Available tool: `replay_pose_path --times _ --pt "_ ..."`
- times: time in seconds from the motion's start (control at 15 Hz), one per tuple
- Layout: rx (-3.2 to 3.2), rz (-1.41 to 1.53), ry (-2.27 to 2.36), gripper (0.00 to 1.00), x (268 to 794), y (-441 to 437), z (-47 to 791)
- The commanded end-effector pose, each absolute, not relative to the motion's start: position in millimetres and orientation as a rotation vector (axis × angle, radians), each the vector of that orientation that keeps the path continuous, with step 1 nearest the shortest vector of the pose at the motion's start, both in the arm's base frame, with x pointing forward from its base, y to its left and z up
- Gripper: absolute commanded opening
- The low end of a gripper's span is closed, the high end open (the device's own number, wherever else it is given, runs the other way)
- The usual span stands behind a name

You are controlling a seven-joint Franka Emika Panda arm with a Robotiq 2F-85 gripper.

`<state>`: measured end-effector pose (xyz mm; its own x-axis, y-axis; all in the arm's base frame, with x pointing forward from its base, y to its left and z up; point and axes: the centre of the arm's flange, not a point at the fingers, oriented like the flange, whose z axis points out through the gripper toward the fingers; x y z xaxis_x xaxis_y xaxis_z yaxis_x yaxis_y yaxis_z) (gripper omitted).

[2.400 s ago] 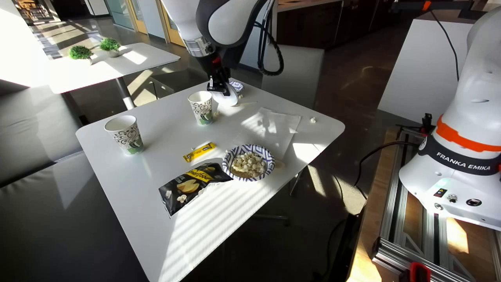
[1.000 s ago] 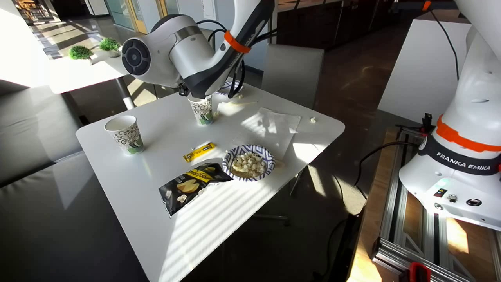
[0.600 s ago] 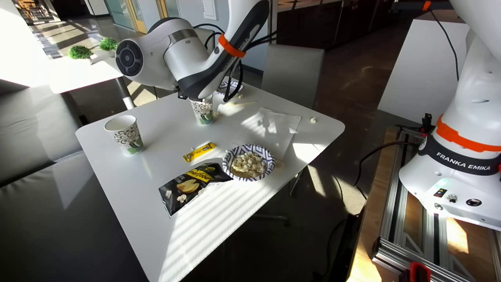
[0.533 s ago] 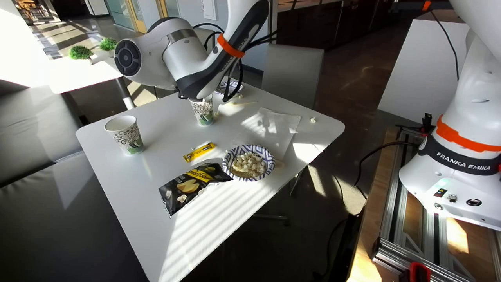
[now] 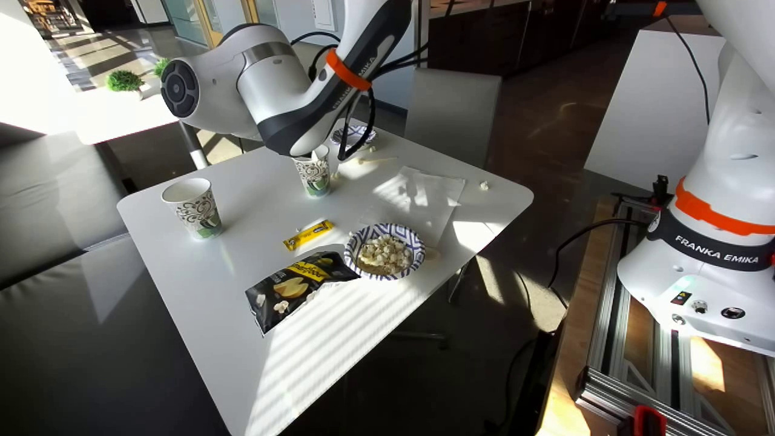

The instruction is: Put the white lid on top of the coffee cup on the right.

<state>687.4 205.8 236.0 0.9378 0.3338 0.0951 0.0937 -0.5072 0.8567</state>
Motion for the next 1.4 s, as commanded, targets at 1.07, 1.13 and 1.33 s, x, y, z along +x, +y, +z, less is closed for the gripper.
replay_pose_path --times 1.07,1.13,1.33 --pt "2.057 0.159 0.326 0.77 668 219 237" --pt "2.061 0.160 0.325 0.78 666 220 239" --pt "2.076 0.172 0.310 0.81 662 220 247"
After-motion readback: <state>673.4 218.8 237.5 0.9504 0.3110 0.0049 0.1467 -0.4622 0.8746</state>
